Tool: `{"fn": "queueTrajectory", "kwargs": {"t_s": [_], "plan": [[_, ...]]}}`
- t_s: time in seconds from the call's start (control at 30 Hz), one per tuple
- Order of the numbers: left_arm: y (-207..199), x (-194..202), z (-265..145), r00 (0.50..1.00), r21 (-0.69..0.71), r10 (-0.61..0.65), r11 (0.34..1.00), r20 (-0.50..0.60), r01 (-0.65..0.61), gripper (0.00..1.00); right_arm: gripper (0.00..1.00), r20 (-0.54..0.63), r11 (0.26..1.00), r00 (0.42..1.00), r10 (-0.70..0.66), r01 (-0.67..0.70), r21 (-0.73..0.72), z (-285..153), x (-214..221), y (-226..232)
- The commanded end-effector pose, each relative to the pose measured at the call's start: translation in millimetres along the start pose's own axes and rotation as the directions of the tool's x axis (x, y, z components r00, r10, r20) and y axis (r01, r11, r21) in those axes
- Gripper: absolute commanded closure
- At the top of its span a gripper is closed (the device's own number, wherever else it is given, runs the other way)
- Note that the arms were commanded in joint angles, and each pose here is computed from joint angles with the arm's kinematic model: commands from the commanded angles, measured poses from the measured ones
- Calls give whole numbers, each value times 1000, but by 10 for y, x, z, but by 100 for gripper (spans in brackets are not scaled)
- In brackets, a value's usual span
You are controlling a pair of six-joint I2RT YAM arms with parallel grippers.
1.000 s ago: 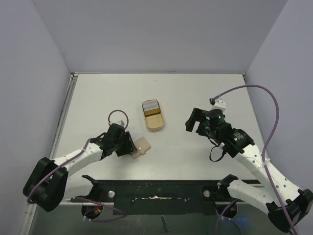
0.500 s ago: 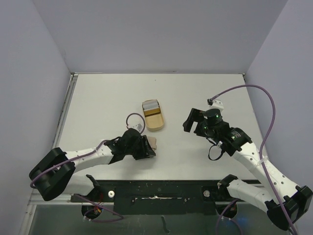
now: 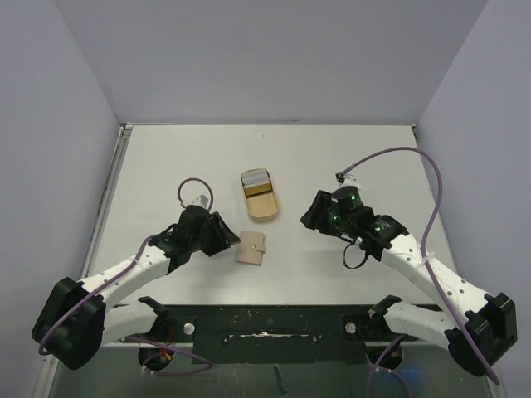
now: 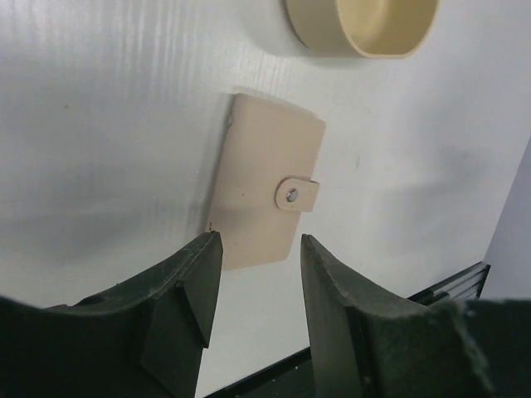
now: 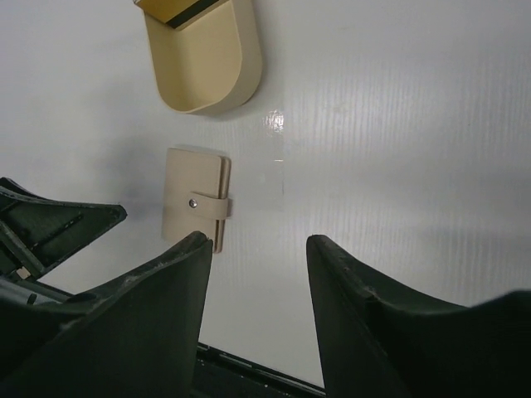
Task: Put the credit cards into the card holder
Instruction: Open the card holder at the center of the board.
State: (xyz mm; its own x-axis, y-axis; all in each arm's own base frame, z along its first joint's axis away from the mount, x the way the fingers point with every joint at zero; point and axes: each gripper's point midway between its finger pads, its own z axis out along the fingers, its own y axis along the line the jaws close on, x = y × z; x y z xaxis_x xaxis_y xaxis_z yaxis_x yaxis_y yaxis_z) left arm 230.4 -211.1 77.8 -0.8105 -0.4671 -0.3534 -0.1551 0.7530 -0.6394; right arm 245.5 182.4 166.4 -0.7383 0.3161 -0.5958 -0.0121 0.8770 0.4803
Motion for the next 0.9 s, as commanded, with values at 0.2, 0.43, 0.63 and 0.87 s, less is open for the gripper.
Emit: {"fn": "queueTrajectory", "kwargs": {"t_s": [0.2, 0.43, 0.63, 0.87], "plan": [[180, 150, 183, 998, 41, -1, 999, -70, 4, 59, 55, -100, 995, 995, -21, 11, -103, 430, 258, 682], [202, 240, 264, 994, 87, -30, 995, -101, 38, 64, 59, -187, 990, 976, -112, 92, -111, 770, 583, 1050], [263, 296, 270, 992, 88, -55, 994, -109, 64, 68, 63, -261, 984, 950, -170, 149, -101, 1033, 872, 1190], [287, 339, 228, 991, 96, -71, 992, -112, 82, 69, 65, -320, 980, 926, -200, 197, -42, 1231, 1081, 1126]]}}
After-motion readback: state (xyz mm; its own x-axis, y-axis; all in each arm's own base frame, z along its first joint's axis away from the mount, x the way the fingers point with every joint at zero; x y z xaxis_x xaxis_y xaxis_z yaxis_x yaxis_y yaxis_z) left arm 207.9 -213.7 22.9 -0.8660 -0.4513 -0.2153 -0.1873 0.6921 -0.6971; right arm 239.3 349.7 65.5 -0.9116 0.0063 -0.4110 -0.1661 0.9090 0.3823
